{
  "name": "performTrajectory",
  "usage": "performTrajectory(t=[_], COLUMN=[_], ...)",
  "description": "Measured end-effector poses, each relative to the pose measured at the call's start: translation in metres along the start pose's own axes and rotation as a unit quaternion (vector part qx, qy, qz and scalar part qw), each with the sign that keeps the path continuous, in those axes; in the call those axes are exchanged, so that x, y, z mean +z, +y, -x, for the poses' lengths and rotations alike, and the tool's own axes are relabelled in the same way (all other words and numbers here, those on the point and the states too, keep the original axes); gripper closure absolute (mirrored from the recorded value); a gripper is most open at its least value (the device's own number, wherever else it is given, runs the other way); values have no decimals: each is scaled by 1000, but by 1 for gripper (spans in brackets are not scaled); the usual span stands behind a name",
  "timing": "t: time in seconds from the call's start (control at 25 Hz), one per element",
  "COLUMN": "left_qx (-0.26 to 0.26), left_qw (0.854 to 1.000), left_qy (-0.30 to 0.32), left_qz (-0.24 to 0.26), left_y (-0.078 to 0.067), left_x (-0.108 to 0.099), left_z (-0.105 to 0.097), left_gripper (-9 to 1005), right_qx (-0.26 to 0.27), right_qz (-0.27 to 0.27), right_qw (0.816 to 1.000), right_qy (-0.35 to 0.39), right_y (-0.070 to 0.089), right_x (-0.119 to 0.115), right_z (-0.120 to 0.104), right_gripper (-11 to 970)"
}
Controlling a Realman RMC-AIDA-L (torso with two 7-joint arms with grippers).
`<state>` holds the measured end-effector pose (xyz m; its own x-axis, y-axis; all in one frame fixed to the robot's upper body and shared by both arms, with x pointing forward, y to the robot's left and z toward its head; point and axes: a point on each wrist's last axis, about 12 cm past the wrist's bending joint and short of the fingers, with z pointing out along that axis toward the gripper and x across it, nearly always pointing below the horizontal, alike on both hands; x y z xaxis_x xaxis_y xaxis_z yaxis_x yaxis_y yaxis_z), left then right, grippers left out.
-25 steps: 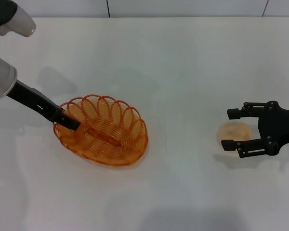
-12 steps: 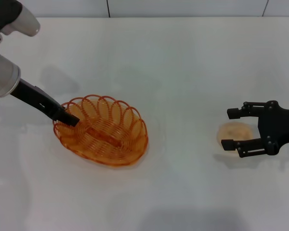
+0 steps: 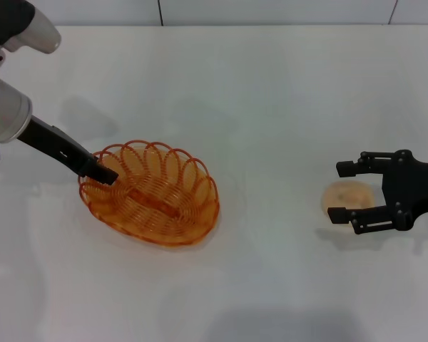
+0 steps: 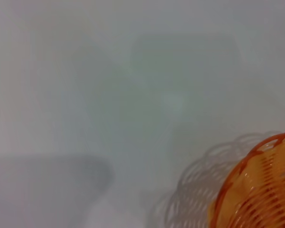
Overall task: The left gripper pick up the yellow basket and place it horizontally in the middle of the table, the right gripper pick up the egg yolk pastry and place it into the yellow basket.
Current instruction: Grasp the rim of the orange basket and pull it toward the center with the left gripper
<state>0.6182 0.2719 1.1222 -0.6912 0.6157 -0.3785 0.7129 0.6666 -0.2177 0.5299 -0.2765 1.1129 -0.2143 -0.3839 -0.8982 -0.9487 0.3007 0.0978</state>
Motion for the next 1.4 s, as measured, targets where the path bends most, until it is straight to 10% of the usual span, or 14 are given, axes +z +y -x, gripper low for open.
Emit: performTrajectory(t=[0.88, 1.4], left_qx=[-1, -5], left_qw=[1000, 1000], left_qy=[-9, -20], left_qz=[5, 5], left_y=[0, 2], left_x=[1, -2], left_z=[2, 3], left_gripper=[594, 818], right_qx=[2, 2], right_qz=[1, 3], right_qw=[1000, 1000], right_qy=[0, -2], right_y=[0, 1], right_x=[0, -1], right_z=[0, 0], right_gripper=[129, 129])
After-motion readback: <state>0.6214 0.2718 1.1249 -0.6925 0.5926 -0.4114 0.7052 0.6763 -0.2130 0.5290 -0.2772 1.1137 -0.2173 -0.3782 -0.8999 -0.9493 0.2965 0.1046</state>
